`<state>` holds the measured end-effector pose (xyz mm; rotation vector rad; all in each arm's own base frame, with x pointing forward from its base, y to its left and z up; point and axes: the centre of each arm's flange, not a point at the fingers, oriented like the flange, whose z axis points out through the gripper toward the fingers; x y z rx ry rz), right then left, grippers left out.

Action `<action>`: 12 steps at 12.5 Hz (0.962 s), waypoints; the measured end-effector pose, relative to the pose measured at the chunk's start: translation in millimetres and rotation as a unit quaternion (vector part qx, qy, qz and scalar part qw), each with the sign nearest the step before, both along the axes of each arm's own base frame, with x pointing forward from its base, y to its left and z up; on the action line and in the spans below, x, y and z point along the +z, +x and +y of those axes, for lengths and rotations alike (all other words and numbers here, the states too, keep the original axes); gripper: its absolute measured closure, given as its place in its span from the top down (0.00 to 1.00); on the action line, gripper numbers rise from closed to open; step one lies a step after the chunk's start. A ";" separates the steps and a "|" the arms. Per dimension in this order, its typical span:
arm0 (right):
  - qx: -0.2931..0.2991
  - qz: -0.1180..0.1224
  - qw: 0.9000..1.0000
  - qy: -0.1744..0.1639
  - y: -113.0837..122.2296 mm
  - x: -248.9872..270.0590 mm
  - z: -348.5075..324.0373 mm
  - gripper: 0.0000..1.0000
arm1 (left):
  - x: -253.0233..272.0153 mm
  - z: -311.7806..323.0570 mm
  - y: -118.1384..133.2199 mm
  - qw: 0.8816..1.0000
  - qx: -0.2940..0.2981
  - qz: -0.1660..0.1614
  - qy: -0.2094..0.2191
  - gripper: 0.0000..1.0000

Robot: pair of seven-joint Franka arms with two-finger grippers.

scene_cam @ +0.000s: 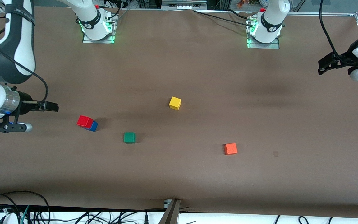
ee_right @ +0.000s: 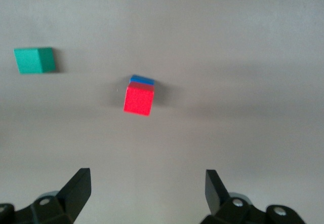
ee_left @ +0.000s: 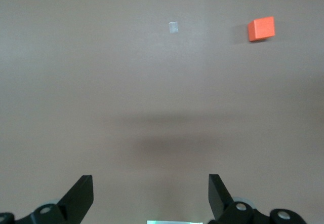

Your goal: Pass red block to right arm, stack on blue

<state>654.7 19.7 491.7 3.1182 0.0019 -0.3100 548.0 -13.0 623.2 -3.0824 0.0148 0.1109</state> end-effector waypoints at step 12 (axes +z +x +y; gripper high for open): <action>0.065 -0.011 0.998 -0.008 -90.6 120.2 -0.4 1.00 | -1.7 -2.7 -2.4 0.999 0.009 -0.006 -0.036 1.00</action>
